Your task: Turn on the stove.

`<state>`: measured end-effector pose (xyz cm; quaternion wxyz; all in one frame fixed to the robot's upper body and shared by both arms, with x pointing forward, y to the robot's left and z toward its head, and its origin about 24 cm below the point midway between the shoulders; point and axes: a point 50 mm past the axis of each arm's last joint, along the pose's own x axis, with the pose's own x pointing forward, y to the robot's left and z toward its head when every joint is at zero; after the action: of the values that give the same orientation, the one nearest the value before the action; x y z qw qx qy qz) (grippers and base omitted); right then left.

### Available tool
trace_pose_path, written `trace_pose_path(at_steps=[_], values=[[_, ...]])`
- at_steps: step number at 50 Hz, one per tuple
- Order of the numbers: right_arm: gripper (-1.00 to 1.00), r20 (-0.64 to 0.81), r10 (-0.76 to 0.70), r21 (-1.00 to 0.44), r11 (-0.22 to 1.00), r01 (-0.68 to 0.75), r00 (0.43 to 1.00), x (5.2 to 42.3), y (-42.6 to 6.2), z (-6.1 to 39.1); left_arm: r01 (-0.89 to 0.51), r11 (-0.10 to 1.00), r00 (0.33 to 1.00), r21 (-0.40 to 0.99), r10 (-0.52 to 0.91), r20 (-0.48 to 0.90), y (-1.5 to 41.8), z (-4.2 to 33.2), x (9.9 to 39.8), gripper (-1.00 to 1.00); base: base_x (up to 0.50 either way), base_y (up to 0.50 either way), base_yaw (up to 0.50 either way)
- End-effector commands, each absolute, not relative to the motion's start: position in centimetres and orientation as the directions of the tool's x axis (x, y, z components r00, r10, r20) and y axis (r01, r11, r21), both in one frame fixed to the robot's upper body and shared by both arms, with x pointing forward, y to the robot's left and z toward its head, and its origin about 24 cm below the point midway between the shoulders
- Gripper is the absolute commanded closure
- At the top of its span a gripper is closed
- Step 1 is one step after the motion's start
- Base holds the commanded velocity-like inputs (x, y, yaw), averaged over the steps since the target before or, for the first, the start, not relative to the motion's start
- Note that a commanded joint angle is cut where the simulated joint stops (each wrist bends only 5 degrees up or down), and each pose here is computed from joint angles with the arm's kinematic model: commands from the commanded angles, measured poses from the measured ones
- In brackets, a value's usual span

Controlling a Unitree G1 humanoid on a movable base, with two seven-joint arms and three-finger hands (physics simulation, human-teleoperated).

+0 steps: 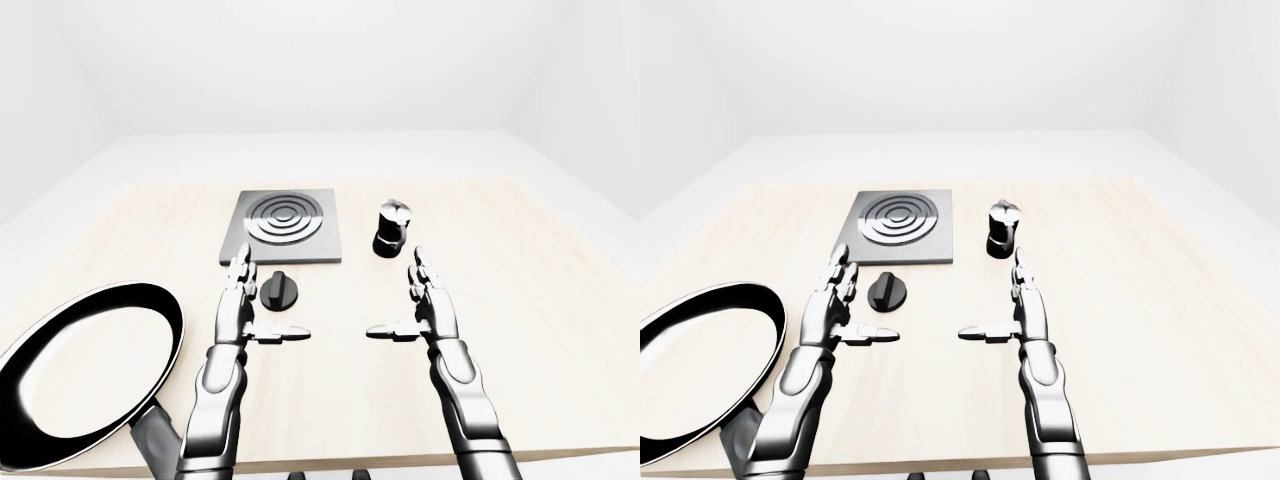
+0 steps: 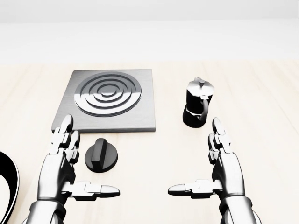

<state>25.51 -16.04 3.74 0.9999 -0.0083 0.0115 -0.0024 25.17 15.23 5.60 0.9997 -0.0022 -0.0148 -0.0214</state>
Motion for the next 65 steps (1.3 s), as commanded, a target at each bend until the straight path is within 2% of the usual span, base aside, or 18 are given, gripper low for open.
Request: trace_pose_path(at_steps=[1,65], values=[[-1.0,-0.024,-0.003,-0.018,1.0,0.002,1.0,25.5,-16.0,3.7,0.046,0.999,0.999,-0.006,-0.046,0.022,15.2,5.3,25.2,-1.0,0.0,0.0,0.0],[-1.0,-0.028,-0.001,-0.018,1.0,0.0,1.0,25.6,-16.0,4.1,0.056,0.998,0.996,0.01,-0.055,-0.075,15.2,3.0,26.3,-1.0,0.0,0.0,0.0]])
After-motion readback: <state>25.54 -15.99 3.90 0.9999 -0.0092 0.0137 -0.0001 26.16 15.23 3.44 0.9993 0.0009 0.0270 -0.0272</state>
